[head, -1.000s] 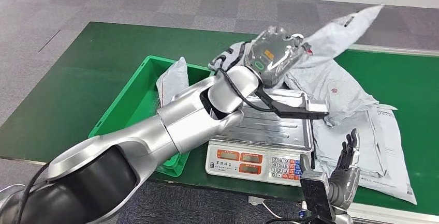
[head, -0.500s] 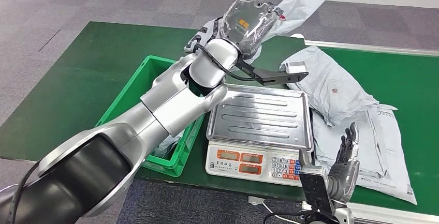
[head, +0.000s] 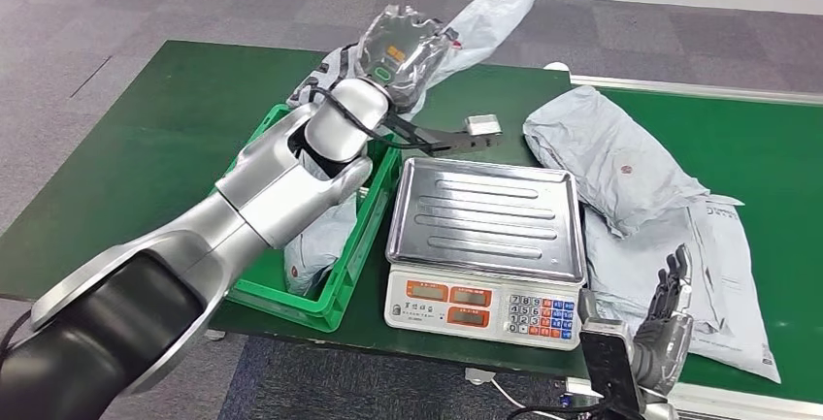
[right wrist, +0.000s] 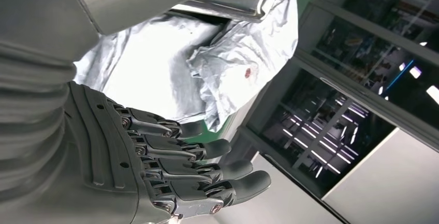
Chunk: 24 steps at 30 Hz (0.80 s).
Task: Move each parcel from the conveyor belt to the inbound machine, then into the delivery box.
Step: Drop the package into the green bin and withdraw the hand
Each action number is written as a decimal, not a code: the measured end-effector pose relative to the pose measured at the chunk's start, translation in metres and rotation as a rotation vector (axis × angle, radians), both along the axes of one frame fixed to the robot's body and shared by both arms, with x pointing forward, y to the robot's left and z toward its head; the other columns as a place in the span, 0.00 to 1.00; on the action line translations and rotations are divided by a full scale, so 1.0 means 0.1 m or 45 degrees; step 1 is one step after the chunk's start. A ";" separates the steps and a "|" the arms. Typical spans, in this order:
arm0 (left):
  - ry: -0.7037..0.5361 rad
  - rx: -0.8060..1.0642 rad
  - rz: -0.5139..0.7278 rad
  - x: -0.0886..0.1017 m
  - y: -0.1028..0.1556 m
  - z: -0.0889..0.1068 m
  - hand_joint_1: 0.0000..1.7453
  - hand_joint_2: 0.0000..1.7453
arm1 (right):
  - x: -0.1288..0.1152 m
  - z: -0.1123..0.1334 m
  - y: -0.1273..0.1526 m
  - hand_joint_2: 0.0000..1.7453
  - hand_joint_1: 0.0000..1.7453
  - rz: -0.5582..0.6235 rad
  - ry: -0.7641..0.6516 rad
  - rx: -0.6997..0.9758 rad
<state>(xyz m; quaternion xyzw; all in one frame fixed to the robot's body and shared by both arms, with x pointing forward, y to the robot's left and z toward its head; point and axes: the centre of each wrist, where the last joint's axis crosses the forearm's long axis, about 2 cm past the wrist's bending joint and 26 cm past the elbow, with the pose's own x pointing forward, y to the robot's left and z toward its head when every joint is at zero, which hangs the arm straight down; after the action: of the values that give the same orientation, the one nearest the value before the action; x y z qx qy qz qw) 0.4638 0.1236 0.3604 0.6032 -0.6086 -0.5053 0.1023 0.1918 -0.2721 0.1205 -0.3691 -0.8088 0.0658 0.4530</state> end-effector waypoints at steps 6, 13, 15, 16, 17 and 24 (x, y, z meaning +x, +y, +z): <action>-0.051 0.010 0.016 -0.03 0.34 -0.09 1.00 1.00 | -0.05 -0.02 -0.02 1.00 0.00 -0.008 0.009 0.002; -0.066 0.009 0.113 -0.14 0.58 -0.12 1.00 1.00 | -0.15 -0.03 -0.09 1.00 0.00 -0.032 0.011 -0.011; -0.055 0.025 0.159 -0.18 0.65 -0.17 1.00 1.00 | -0.17 -0.02 -0.11 1.00 0.00 -0.038 0.011 -0.016; -0.050 0.034 0.180 -0.20 0.70 -0.21 1.00 1.00 | -0.18 -0.02 -0.12 1.00 0.00 -0.041 0.010 -0.019; -0.045 0.044 0.196 -0.23 0.75 -0.26 1.00 1.00 | -0.19 -0.01 -0.14 1.00 0.00 -0.043 0.010 -0.021; 0.042 0.021 0.105 -0.64 1.20 -0.74 1.00 1.00 | -0.29 0.01 -0.22 1.00 0.00 -0.070 0.023 -0.035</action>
<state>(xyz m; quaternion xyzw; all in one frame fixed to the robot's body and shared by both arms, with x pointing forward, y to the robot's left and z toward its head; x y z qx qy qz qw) 0.4000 0.2439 0.2867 0.6203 -0.5772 -0.5154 0.1280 0.1632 -0.2945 0.1211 -0.3968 -0.7934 0.0677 0.4567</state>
